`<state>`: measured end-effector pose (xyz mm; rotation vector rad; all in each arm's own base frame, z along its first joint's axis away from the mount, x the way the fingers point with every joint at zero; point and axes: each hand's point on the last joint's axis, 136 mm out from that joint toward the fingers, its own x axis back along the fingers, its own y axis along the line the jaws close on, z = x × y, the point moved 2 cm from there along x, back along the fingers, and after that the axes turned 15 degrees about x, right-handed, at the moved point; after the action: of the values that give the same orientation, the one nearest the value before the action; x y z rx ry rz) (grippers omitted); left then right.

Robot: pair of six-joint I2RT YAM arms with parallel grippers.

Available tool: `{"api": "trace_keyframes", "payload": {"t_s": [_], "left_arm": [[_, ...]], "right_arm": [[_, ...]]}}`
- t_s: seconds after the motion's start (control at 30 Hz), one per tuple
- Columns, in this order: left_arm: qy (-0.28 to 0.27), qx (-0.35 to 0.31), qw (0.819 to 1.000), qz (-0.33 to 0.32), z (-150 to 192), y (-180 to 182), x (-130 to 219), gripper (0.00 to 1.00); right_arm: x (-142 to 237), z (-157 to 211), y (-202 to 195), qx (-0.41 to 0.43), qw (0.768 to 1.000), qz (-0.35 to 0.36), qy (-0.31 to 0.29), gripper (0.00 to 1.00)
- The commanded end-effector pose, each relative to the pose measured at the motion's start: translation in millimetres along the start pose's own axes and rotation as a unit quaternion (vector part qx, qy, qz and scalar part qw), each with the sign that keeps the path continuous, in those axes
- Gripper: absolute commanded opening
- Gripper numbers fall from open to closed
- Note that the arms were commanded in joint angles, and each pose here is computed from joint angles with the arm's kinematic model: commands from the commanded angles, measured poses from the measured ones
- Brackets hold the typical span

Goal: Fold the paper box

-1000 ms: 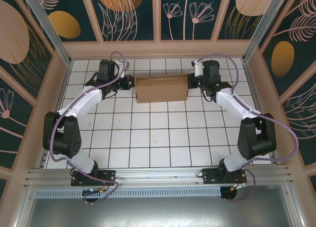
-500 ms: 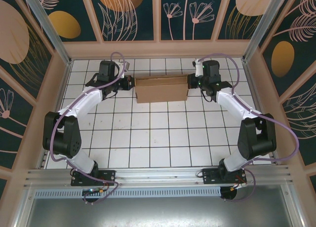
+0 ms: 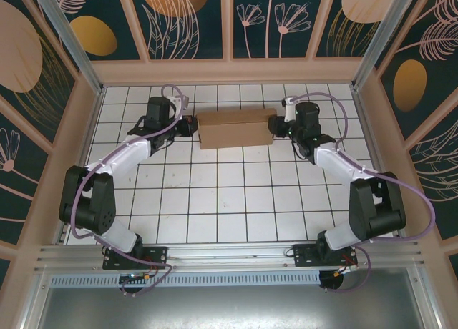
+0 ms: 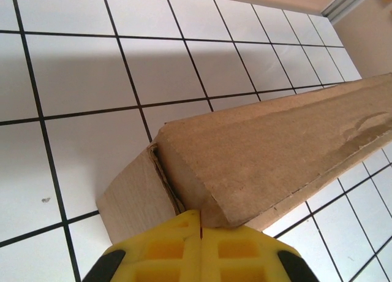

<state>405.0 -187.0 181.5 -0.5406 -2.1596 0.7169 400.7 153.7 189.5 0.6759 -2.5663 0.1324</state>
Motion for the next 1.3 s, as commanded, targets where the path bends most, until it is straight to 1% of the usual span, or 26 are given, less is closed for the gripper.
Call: {"api": "trace_keyframes", "payload": {"t_s": [0.0, 0.03, 0.1, 0.2, 0.3, 0.5, 0.67, 0.73, 0.83, 0.87, 0.9, 1.0, 1.07, 1.1, 1.17, 1.27], "left_arm": [[0.069, 0.021, 0.995, -0.061, 42, 30, -10, 0.00], [0.068, 0.018, 0.996, -0.063, 41, 30, -10, 0.00], [0.068, 0.013, 0.996, -0.063, 39, 29, -9, 0.00], [0.068, 0.007, 0.995, -0.067, 37, 29, -10, 0.00], [0.069, 0.005, 0.995, -0.065, 36, 28, -12, 0.00], [0.072, 0.000, 0.995, -0.068, 36, 29, -14, 0.00], [0.072, -0.004, 0.995, -0.067, 37, 30, -15, 0.00], [0.072, -0.005, 0.995, -0.066, 37, 29, -15, 0.00], [0.072, -0.006, 0.995, -0.065, 37, 29, -14, 0.01], [0.072, -0.005, 0.995, -0.064, 37, 28, -14, 0.03], [0.070, -0.004, 0.996, -0.062, 36, 27, -13, 0.07], [0.063, 0.003, 0.997, -0.046, 34, 19, -7, 0.27], [0.056, 0.010, 0.998, -0.017, 32, 6, 0, 0.41], [0.050, 0.013, 0.999, -0.010, 30, 2, 2, 0.44], [0.045, 0.019, 0.999, 0.000, 28, -3, 7, 0.48], [0.049, 0.021, 0.999, 0.006, 29, -8, 12, 0.49]], "right_arm": [[16, 11, 10, -0.008, 1.000, -0.021, 0.001, 0.43], [22, 7, 10, -0.009, 1.000, -0.023, -0.014, 0.46], [36, -5, 8, -0.017, 0.998, -0.030, -0.056, 0.55], [52, -17, 1, -0.047, 0.993, -0.049, -0.100, 0.61], [55, -27, -11, -0.090, 0.988, -0.054, -0.115, 0.62], [31, -36, -22, -0.153, 0.983, -0.059, -0.088, 0.63], [11, -34, -24, -0.156, 0.985, -0.055, -0.059, 0.60], [5, -29, -28, -0.160, 0.985, -0.046, -0.048, 0.59], [-4, -18, -34, -0.166, 0.985, -0.030, -0.029, 0.52], [-7, -13, -35, -0.170, 0.985, -0.026, -0.020, 0.50], [-9, -9, -35, -0.174, 0.984, -0.025, -0.013, 0.48], [-12, 3, -35, -0.181, 0.983, -0.021, -0.002, 0.44], [-13, 9, -34, -0.184, 0.983, -0.019, 0.002, 0.41], [-14, 11, -34, -0.186, 0.982, -0.016, 0.005, 0.41], [-15, 14, -33, -0.189, 0.982, -0.013, 0.008, 0.40], [-17, 16, -34, -0.190, 0.982, -0.004, 0.012, 0.40]]}}
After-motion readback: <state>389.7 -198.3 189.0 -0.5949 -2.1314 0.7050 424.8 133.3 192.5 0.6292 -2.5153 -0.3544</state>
